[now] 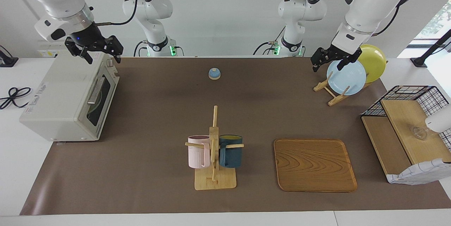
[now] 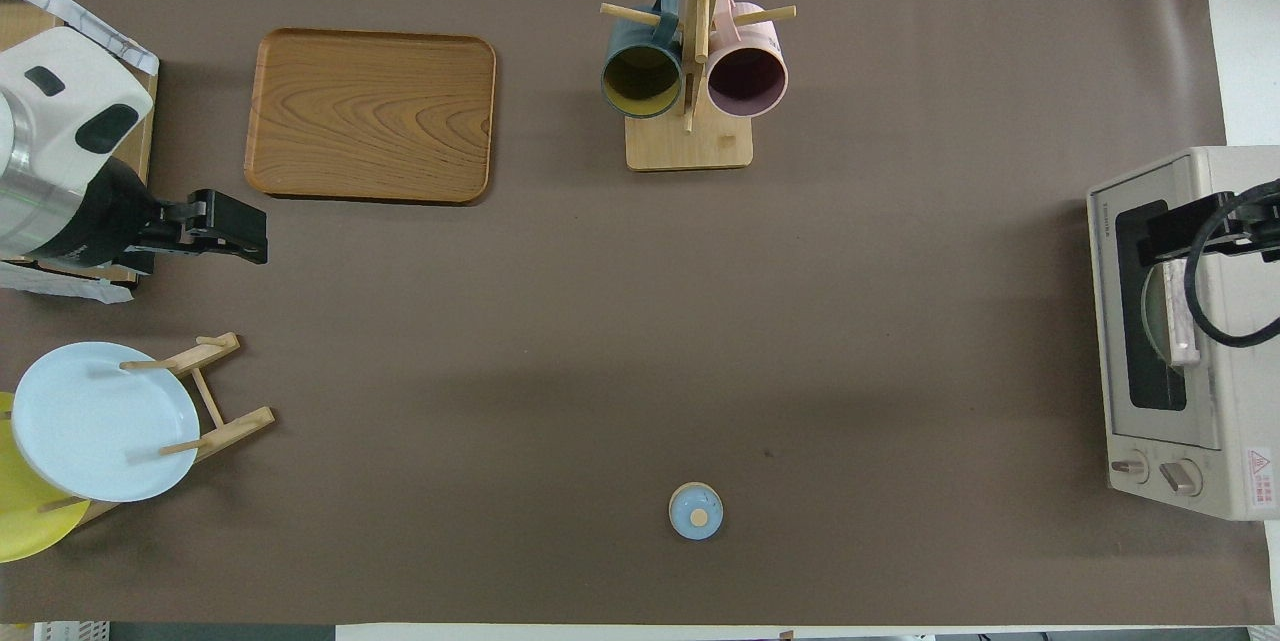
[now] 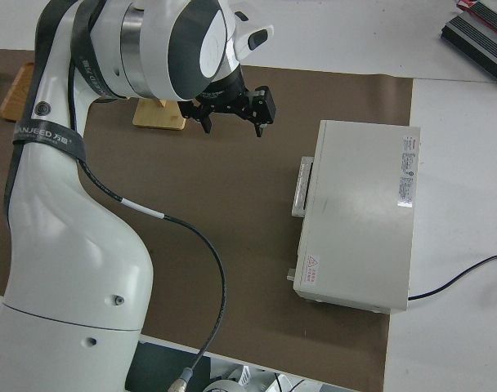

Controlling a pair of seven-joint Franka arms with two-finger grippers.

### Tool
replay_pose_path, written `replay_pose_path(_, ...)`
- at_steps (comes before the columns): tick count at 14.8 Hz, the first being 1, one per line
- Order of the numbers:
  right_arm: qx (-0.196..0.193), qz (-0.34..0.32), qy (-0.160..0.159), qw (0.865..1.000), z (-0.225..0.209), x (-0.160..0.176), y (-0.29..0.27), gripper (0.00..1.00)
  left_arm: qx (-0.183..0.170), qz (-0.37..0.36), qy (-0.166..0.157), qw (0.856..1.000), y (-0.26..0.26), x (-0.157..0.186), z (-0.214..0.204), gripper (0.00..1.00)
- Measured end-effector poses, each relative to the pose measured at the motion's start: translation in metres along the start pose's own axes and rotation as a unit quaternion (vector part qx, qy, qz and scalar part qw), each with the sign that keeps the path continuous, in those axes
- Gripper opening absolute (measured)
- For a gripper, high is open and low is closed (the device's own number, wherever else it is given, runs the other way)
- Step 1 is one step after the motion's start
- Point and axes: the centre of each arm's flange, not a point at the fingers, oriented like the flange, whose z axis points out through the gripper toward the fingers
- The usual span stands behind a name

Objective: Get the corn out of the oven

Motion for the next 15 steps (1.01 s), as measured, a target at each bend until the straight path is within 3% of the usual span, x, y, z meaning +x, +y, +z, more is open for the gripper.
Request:
replay_pose_path(10, 0.003, 0.018, -0.012, 1.000, 0.012, -0.005, 0.021, 0.97, 0.000, 0.000, 0.000, 1.000, 0.000, 0.000, 0.000, 1.00)
replay_pose_path(15, -0.001, -0.048, 0.036, 0.998, 0.044, 0.000, 0.035, 0.46, 0.000, 0.000, 0.002, 1.000, 0.000, -0.001, -0.002, 1.00)
